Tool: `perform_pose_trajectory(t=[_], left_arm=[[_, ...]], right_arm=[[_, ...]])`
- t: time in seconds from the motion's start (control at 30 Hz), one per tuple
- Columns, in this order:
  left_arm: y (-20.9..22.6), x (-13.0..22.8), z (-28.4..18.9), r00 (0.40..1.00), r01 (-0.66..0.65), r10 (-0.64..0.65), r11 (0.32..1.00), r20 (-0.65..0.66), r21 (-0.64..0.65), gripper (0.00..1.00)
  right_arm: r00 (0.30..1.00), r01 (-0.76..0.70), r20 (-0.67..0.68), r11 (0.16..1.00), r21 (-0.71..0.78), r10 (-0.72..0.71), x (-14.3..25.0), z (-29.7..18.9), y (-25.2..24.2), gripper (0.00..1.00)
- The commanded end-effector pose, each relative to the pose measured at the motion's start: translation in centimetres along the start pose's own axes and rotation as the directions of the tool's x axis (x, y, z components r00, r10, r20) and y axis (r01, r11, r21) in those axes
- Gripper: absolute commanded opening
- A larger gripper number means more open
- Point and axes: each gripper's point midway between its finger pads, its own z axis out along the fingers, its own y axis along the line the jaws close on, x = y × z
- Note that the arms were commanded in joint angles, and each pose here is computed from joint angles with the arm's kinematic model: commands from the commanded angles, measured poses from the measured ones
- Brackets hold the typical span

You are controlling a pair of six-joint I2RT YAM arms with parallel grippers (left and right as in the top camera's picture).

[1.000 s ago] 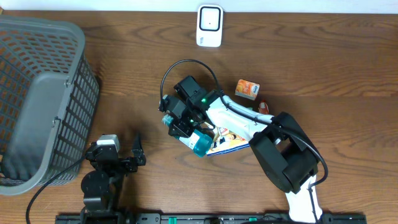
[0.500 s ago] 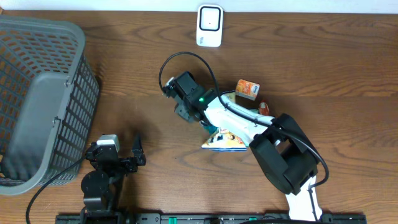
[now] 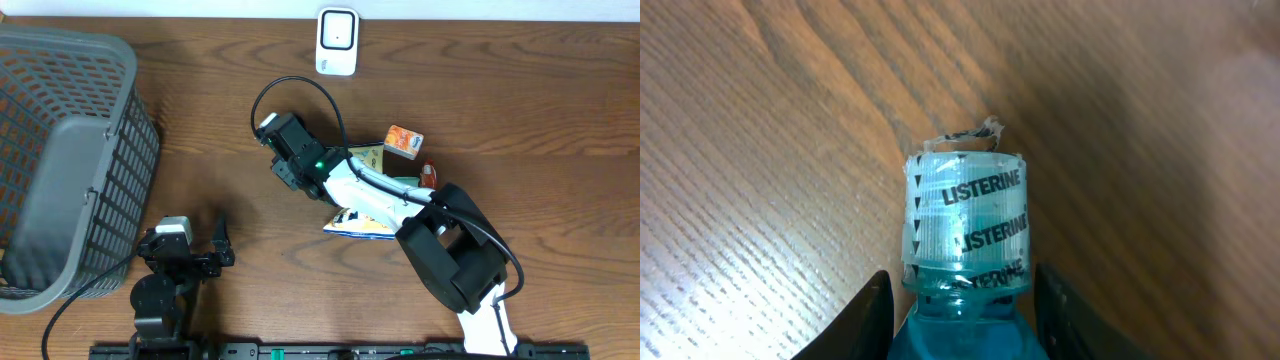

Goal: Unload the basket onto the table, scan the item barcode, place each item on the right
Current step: 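Grasp the teal Listerine bottle by its cap with the right gripper, then lift the teal bottle and swing it left over the table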

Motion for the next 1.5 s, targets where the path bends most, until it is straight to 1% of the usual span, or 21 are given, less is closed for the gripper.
perform_pose_trajectory(t=[0.0,0.17,0.33,0.4,0.5,0.57,0.8,0.87,0.93,0.97,1.03,1.07,1.1,1.23,1.37,1.47], left_arm=[[0.0,1.3,0.2,0.999,-0.014,0.014,1.0,-0.043,0.006,0.98],[0.0,1.3,0.2,0.999,-0.013,0.013,1.0,-0.043,0.006,0.98],[0.0,1.3,0.2,0.999,-0.013,0.013,1.0,-0.043,0.006,0.98],[0.0,1.3,0.2,0.999,-0.013,0.013,1.0,-0.043,0.006,0.98],[0.0,1.3,0.2,0.999,-0.014,0.014,1.0,-0.043,0.006,0.98],[0.0,1.3,0.2,0.999,-0.013,0.013,1.0,-0.043,0.006,0.98],[0.0,1.3,0.2,0.999,-0.013,0.013,1.0,-0.043,0.006,0.98],[0.0,1.3,0.2,0.999,-0.013,0.013,1.0,-0.043,0.006,0.98],[0.0,1.3,0.2,0.999,-0.014,0.014,1.0,-0.043,0.006,0.98],[0.0,1.3,0.2,0.999,-0.013,0.013,1.0,-0.043,0.006,0.98],[0.0,1.3,0.2,0.999,-0.013,0.013,1.0,-0.043,0.006,0.98],[0.0,1.3,0.2,0.999,-0.013,0.013,1.0,-0.043,0.006,0.98],[0.0,1.3,0.2,0.999,-0.013,0.013,1.0,-0.043,0.006,0.98],[0.0,1.3,0.2,0.999,-0.013,0.013,1.0,-0.043,0.006,0.98],[0.0,1.3,0.2,0.999,-0.014,0.014,1.0,-0.043,0.006,0.98],[0.0,1.3,0.2,0.999,-0.014,0.014,1.0,-0.043,0.006,0.98]], right_arm=[[0.998,-0.069,-0.01,0.997,-0.046,0.068,0.2,0.0,1.5,0.17],[0.997,-0.068,-0.039,0.988,-0.136,0.063,0.8,-0.1,3.1,0.26],[0.997,-0.067,-0.046,0.99,-0.126,0.061,1.0,-0.1,2.9,0.35],[0.997,-0.065,-0.051,0.992,-0.11,0.06,1.1,-0.1,2.7,0.43],[0.996,-0.052,-0.075,0.994,-0.101,0.045,1.6,-0.2,2.5,0.49],[0.995,-0.047,-0.093,0.994,-0.101,0.038,1.7,-0.5,2.5,0.51],[0.994,-0.046,-0.105,0.994,-0.102,0.035,-0.4,-2.0,2.1,0.63],[0.993,-0.046,-0.109,0.994,-0.102,0.034,-1.0,-2.6,1.9,0.65],[0.993,-0.037,-0.114,0.994,-0.103,0.025,-1.4,-3.0,1.8,0.69],[0.993,-0.029,-0.117,0.994,-0.104,0.017,-1.6,-3.3,1.7,0.72],[0.991,0.009,-0.13,0.994,-0.11,-0.024,-1.8,-3.9,1.6,0.8],[0.989,0.027,-0.139,0.993,-0.113,-0.043,-1.8,-4.2,1.6,0.93],[0.985,0.052,-0.155,0.992,-0.117,-0.07,-1.7,-4.6,1.5,0.99],[0.967,0.097,-0.23,0.994,-0.056,-0.107,-1.0,-6.0,0.0,0.99],[0.935,0.21,-0.275,0.974,-0.084,-0.225,0.0,-6.6,-0.2,0.93],[0.925,0.219,-0.296,0.972,-0.088,-0.236,0.6,-6.4,-0.2,0.88]])
